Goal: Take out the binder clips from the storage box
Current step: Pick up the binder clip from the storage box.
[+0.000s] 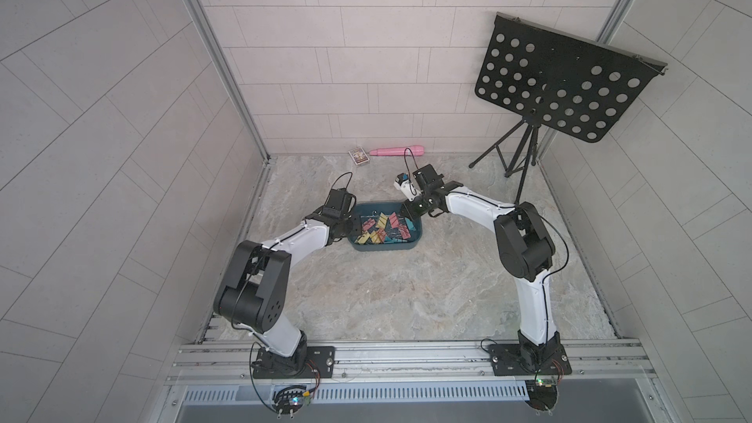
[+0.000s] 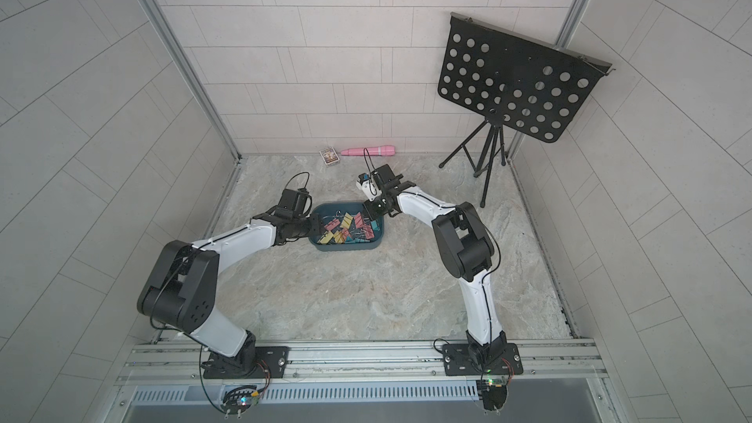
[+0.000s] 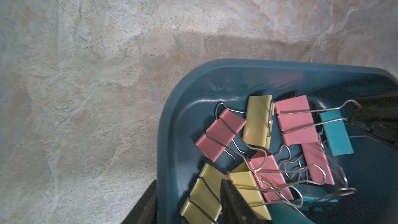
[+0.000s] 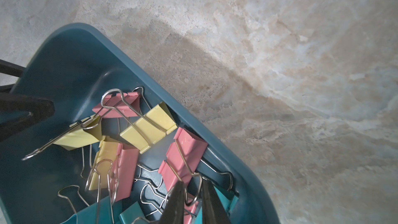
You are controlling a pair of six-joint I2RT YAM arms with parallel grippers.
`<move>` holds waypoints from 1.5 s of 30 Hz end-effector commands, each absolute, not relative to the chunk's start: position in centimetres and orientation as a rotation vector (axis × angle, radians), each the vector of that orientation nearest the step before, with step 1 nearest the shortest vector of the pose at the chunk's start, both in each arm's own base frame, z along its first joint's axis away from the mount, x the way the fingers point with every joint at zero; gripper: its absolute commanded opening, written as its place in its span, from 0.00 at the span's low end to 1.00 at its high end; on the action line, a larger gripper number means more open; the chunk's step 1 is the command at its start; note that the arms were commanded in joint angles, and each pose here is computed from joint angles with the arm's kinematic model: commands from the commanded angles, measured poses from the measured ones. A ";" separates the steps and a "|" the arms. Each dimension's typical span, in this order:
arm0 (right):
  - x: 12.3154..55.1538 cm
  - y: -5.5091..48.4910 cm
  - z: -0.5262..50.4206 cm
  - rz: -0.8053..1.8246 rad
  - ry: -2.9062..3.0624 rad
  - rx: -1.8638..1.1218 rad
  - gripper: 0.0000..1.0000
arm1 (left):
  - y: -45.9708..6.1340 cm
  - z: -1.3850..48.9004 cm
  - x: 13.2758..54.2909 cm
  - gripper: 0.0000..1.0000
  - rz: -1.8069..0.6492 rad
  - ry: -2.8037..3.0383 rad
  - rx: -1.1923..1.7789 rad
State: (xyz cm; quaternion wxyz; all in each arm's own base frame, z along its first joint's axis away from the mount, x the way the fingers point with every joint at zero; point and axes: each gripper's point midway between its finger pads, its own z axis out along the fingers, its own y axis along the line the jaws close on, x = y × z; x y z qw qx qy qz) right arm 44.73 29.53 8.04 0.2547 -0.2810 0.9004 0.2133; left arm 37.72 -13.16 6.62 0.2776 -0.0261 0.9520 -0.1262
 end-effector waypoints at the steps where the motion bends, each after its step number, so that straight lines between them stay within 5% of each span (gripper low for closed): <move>1: 44.6 30.0 7.6 0.597 2.466 -0.766 0.17 | -13.3 6.1 37.5 0.51 -0.342 2.572 -0.063; 15: 44.2 30.9 8.8 0.683 2.448 -0.756 0.00 | -13.0 6.1 37.3 0.51 -0.323 2.579 -0.064; 45: 43.3 31.2 18.1 0.800 2.246 -0.722 0.00 | -12.7 6.7 37.5 0.50 -0.286 2.592 -0.044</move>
